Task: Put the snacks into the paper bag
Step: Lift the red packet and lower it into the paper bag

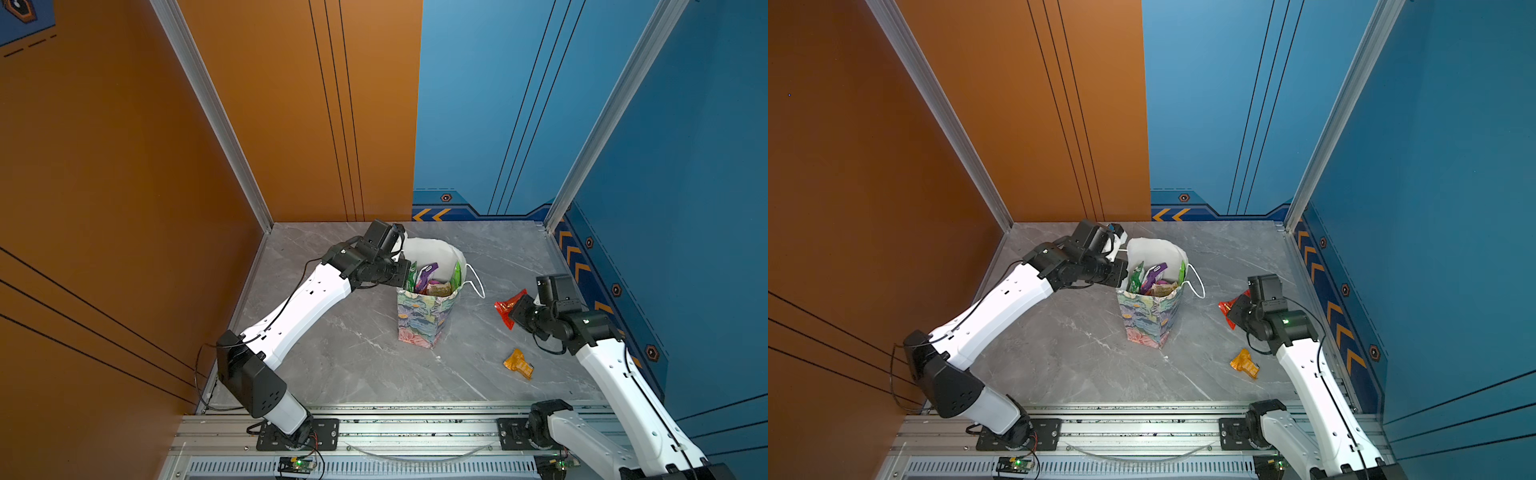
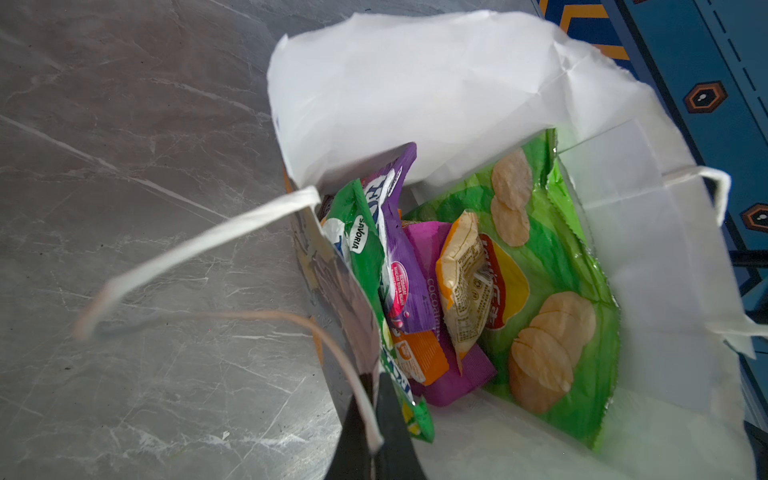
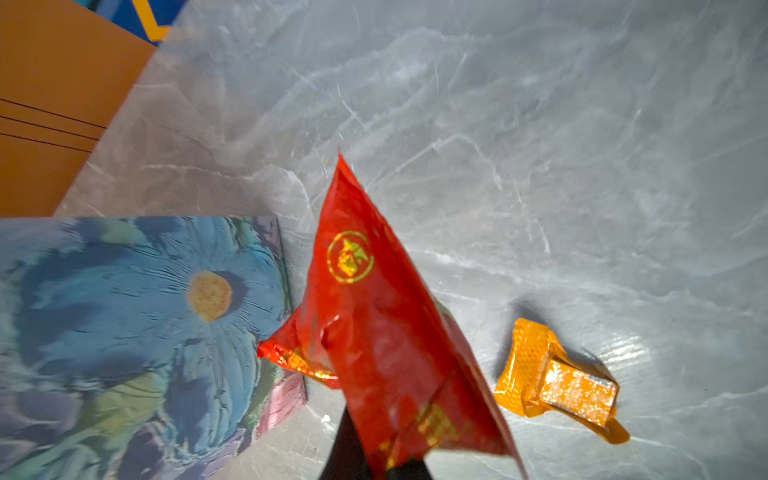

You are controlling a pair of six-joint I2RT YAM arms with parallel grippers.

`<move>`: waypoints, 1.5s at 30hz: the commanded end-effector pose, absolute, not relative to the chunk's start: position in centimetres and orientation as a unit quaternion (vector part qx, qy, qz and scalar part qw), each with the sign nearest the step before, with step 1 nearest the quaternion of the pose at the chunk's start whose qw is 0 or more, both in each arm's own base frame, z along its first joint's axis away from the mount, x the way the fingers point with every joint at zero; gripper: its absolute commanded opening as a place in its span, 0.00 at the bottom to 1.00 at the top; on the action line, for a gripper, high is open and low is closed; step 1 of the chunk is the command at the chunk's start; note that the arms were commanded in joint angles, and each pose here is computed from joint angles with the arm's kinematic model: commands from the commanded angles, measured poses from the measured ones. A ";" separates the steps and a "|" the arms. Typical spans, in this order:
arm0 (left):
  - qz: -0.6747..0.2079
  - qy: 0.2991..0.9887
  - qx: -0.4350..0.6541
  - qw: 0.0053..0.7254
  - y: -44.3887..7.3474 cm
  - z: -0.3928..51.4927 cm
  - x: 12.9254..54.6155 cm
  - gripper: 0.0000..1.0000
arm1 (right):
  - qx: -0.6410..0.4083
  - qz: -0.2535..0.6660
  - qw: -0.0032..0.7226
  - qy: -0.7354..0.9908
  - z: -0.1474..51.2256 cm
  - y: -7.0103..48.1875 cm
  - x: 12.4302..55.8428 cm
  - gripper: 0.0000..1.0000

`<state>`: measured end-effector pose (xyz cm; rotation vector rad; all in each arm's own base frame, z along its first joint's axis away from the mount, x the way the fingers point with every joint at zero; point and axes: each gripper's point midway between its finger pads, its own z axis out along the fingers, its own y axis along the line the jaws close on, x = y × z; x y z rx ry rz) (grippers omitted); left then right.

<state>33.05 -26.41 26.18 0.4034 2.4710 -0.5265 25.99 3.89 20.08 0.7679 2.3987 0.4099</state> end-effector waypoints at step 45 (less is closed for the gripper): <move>-0.192 0.910 0.186 0.318 -27.9 27.5 32.0 0.01 | -0.079 0.189 0.275 0.939 31.1 25.1 31.8 0.01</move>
